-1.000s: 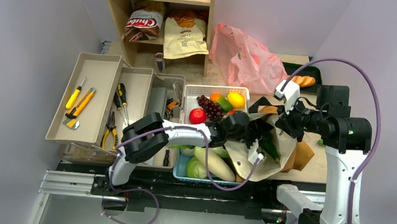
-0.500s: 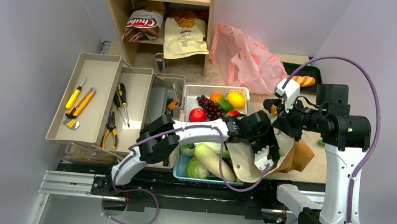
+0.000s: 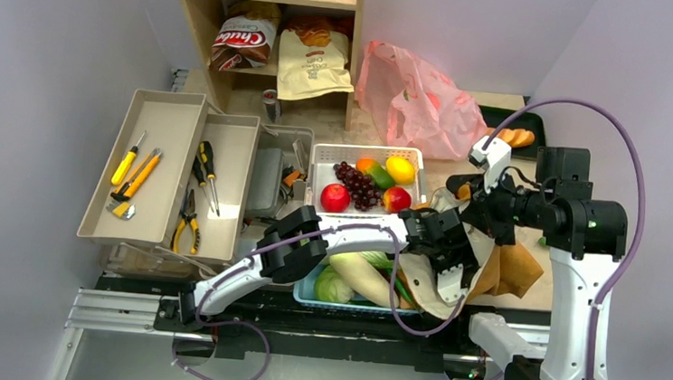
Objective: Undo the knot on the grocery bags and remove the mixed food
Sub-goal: Adjust the takeout bag at the center of the board.
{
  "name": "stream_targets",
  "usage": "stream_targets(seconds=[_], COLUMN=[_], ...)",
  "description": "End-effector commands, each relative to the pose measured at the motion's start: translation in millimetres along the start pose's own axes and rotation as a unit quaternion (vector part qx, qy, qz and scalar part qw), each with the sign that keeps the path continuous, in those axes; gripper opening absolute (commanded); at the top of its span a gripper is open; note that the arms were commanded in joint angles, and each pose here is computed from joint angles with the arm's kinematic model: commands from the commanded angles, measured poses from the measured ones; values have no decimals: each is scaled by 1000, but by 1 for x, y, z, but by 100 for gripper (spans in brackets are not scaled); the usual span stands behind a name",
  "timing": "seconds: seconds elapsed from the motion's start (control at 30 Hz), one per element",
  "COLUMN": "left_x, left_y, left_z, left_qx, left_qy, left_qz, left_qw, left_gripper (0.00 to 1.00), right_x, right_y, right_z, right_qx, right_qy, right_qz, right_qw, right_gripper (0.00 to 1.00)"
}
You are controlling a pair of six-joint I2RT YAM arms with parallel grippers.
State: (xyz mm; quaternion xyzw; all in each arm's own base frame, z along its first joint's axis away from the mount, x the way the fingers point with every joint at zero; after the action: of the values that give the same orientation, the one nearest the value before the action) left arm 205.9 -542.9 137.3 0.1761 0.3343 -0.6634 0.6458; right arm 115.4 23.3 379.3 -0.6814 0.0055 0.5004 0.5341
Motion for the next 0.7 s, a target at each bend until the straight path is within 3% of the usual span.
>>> stream_targets(seconds=[0.0,0.2,0.4,0.53,0.67], left_x=[8,9,-14,-41,-68], left_y=[12,18,12,6,0], left_z=[-29,-39,-4,22,27], left_qx=[-18,2,-13,-7,-14], left_qy=[88,77,-70,-190,-253], left_qz=[15,51,51,39,19], left_qw=[996,996,996,981,967], left_gripper=[54,0,0,0,0], right_x=[-14,-26,-28,-30,-32], right_y=[-18,-20,-22,-23,-23], right_z=[30,37,29,21,14], right_qx=[-32,-40,-38,-40,-50], right_qy=[-101,-104,-55,-12,30], right_qz=[-117,-122,-105,-94,-86], right_qw=[987,986,992,995,995], right_gripper=[0,0,0,0,0])
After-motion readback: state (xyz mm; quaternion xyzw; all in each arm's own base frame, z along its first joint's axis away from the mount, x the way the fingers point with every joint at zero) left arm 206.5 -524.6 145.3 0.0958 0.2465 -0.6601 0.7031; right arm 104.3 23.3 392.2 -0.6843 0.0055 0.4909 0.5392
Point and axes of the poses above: each gripper's point midway between its finger pads, its own x axis out along the fingers, its own z axis along the line the jaws close on, y = z × x, the point moved 10 cm from there along -x, back along the fingers, and after that the axes turned 2 degrees about x, right-handed, at the moved point
